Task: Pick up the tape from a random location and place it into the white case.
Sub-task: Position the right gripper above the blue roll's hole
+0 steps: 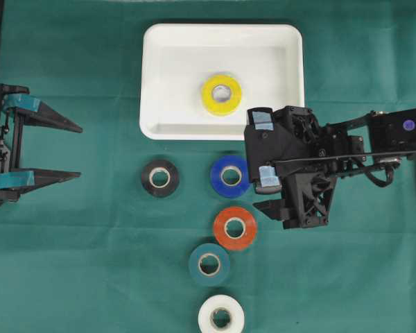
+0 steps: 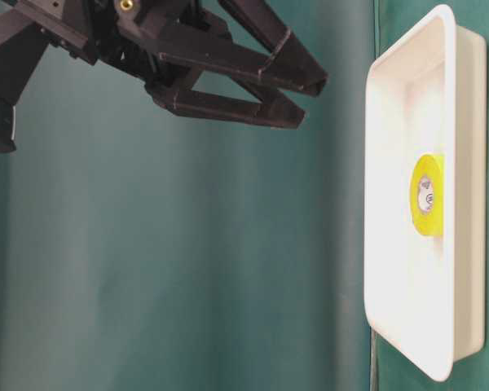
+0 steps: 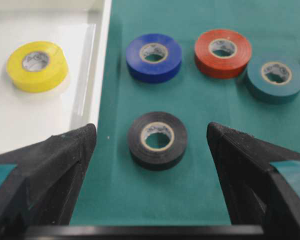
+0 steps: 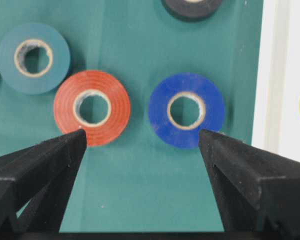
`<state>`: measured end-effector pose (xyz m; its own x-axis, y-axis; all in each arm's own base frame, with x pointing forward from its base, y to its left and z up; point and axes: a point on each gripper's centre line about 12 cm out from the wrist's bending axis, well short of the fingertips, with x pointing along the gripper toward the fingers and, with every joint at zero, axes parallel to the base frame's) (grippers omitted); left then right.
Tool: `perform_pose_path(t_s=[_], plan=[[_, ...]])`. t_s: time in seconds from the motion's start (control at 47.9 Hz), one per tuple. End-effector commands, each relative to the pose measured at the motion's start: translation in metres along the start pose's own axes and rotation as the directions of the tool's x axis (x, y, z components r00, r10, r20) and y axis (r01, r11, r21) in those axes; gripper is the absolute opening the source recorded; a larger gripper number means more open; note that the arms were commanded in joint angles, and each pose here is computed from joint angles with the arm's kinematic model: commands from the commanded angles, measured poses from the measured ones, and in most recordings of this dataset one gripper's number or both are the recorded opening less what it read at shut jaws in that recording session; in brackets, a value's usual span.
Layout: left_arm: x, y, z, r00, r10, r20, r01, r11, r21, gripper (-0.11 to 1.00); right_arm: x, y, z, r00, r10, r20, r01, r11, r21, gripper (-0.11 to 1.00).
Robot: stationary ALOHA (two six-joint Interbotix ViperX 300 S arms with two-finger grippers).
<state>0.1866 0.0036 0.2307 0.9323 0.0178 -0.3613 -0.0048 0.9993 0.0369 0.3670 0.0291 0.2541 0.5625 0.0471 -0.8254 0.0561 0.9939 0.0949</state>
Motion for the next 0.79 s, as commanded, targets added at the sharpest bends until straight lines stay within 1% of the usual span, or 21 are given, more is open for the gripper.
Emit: perform_pose_path(t_s=[0.0,0.271,0.376,0.459,0.584,0.689,0.751,0.772], plan=[[0.001,0.0,0.006,1.0,-0.001,0.017,0.001,1.0,-0.003,0.91,-0.009,0.002,0.009,0.999,0.006,0.033,-0.006,1.0,0.0,0.91],[0.001,0.0,0.006,1.0,-0.001,0.017,0.001,1.0,-0.003,0.91,-0.008,0.002,0.01,0.999,0.007,0.035,-0.007,1.0,0.006,0.91],[0.001,0.0,0.006,1.0,-0.001,0.017,0.001,1.0,-0.004,0.91,-0.007,0.003,0.013,0.999,0.007,0.036,-0.008,0.999,0.032,0.91],[0.001,0.0,0.006,1.0,-0.001,0.017,0.001,1.0,-0.004,0.91,-0.005,0.003,0.016,0.999,0.007,0.038,-0.01,0.997,0.078,0.91],[0.001,0.0,0.006,1.0,-0.001,0.017,0.001,1.0,-0.004,0.91,-0.002,0.002,0.022,0.999,-0.005,0.037,-0.001,0.988,0.157,0.91],[0.001,0.0,0.006,1.0,-0.001,0.017,0.001,1.0,-0.004,0.91,-0.001,0.001,0.024,0.999,-0.014,0.032,0.007,0.976,0.22,0.91],[0.001,0.0,0.006,1.0,-0.001,0.017,0.001,1.0,-0.004,0.91,0.0,0.001,0.025,0.999,-0.017,0.028,0.009,0.966,0.257,0.91],[0.001,0.0,0.006,1.0,-0.001,0.017,0.001,1.0,-0.004,0.91,0.0,0.0,0.026,0.999,-0.017,0.029,0.008,0.961,0.277,0.91]])
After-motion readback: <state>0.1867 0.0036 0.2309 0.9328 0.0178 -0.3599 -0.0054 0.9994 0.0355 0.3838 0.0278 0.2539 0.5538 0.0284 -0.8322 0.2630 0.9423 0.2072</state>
